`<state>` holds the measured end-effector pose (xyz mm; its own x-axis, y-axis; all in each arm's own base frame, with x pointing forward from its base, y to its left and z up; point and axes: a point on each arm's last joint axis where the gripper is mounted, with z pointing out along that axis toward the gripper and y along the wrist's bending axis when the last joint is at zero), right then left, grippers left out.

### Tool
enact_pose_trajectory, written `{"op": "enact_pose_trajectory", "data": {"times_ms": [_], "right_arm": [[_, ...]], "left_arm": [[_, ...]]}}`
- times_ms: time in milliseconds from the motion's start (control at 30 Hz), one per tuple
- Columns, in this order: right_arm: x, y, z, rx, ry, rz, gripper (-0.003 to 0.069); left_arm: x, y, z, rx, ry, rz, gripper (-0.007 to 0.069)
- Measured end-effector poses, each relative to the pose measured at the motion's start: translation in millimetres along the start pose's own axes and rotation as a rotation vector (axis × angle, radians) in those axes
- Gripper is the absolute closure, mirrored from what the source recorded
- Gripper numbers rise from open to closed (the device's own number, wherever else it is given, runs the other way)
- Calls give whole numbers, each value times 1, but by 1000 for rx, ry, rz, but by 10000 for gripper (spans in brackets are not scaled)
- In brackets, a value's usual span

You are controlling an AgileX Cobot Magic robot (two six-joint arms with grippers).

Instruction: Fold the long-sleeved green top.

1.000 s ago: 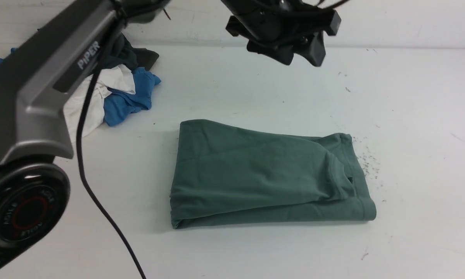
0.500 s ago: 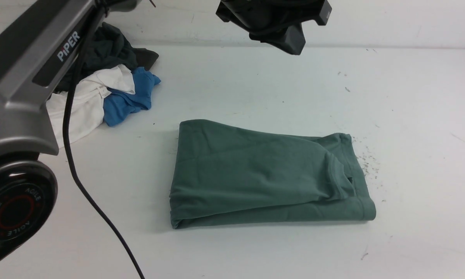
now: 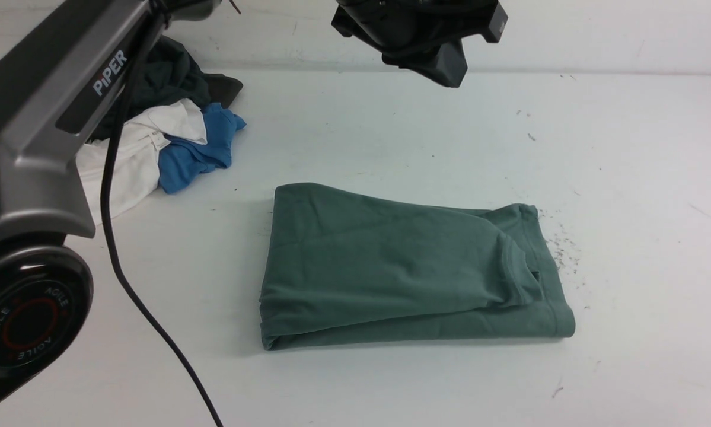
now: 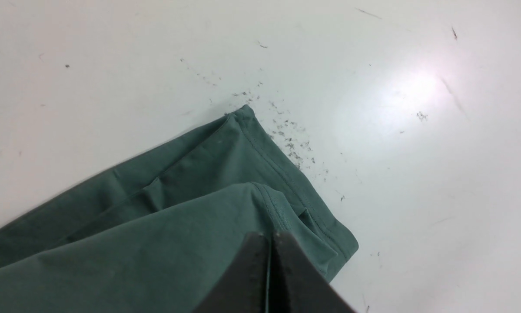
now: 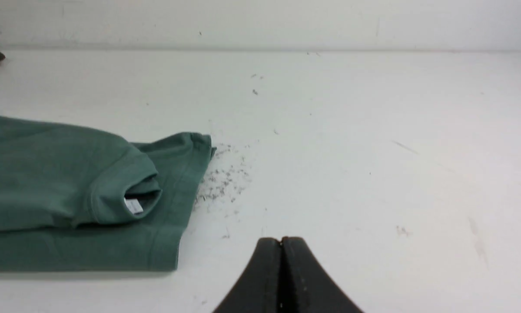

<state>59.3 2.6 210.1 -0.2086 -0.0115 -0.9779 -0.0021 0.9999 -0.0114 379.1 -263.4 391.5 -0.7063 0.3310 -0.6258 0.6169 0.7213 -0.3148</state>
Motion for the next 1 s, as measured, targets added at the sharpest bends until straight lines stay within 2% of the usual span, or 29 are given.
{"op": "enact_pose_trajectory", "data": {"times_ms": [167,400,633,800,933,1000], "right_arm": [[27,-2,2,26,39,-109,673],[29,-3,1,23,-7,-234,673],[29,1,1,-44,-18,-259,673],[29,1,1,-45,-18,-260,673],[29,1,1,-45,-18,-260,673],[29,1,1,-45,-17,-261,673]], "left_arm": [[2,3,7,-3,15,-3,629],[31,-3,-17,-36,108,32,629],[90,-6,-78,-184,192,73,629],[130,-1,-104,-301,236,79,629],[163,5,-111,-366,287,19,629],[193,8,-112,-385,335,-44,629]]}}
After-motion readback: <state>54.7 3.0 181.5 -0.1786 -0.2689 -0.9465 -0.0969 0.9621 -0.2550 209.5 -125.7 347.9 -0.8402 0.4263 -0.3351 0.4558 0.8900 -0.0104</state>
